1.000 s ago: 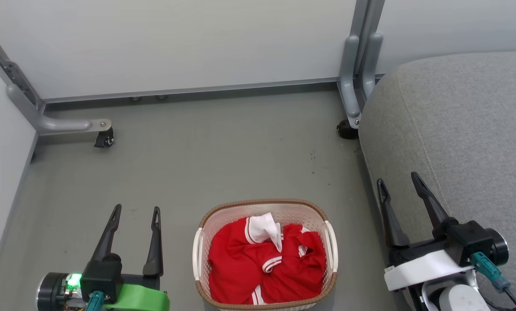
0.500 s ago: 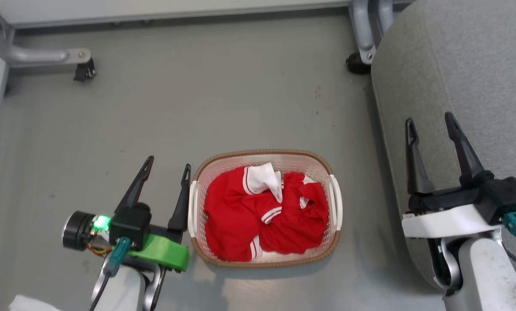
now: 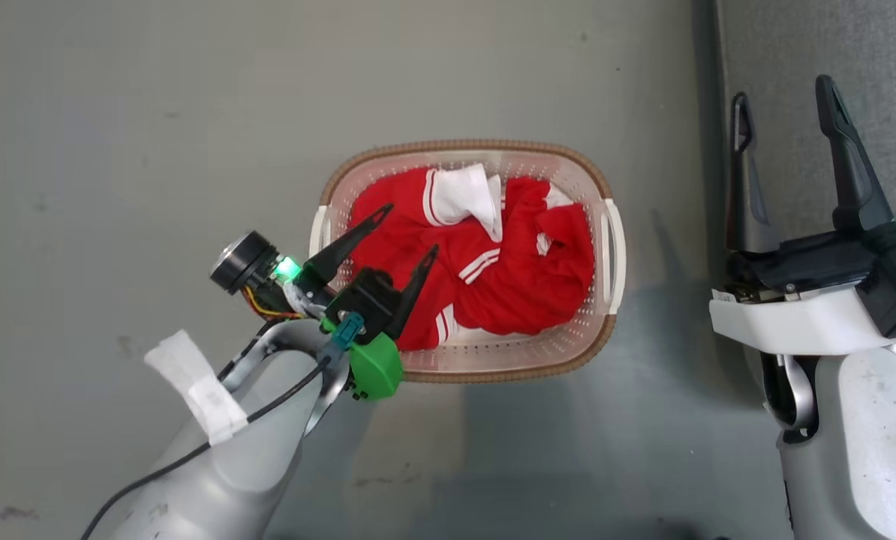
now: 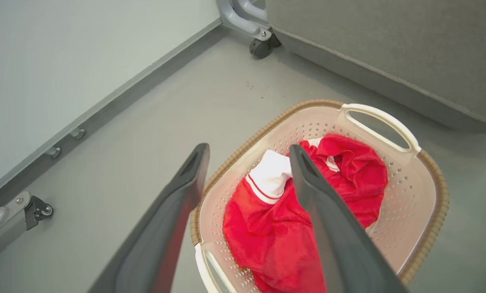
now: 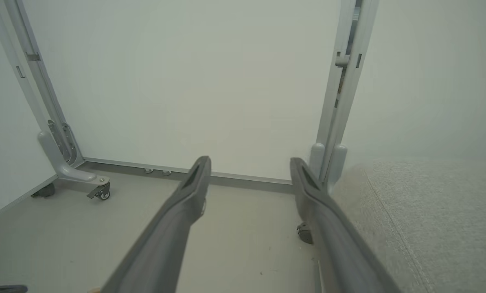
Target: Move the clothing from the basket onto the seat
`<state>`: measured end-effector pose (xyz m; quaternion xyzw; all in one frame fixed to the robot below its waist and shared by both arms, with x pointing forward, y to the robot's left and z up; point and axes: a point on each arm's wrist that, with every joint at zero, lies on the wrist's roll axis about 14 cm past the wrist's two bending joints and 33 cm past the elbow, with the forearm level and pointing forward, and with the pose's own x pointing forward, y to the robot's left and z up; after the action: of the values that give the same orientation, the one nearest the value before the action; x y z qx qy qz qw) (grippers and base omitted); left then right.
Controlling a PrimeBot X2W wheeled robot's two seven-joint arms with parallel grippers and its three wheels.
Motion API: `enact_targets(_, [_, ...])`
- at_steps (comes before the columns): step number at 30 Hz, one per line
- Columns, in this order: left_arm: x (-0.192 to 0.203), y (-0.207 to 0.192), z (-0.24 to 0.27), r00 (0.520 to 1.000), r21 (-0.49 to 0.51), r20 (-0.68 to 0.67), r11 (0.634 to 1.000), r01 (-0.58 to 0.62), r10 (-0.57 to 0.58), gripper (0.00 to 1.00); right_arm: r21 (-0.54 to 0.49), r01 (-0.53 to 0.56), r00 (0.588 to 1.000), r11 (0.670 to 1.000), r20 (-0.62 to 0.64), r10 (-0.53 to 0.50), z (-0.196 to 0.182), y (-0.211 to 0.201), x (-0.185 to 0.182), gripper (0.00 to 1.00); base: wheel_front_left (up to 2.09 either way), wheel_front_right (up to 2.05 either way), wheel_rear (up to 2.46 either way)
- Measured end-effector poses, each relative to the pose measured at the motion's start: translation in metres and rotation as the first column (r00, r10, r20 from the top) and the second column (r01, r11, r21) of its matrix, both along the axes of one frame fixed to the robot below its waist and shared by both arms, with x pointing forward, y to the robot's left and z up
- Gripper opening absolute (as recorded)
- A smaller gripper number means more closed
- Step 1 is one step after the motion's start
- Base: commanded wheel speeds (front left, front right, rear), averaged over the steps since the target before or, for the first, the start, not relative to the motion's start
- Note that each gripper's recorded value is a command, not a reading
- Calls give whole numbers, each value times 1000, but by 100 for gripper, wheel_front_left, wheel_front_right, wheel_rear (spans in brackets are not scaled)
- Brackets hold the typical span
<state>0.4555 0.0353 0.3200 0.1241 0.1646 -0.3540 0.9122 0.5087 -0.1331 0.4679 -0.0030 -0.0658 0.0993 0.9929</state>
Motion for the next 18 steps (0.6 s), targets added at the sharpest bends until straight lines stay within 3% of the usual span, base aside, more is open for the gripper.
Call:
enact_targets(10, [-25, -4, -111, 944, 163, -252, 952, 260, -214, 100, 2, 29, 996, 1000, -79, -29, -54, -11, 17, 100, 0, 0, 0])
enact_targets(18, [-38, -14, -167, 873, 186, -353, 889, 419, -337, 100, -4, 82, 991, 997, -105, -82, -81, -33, 26, 100, 0, 0, 0])
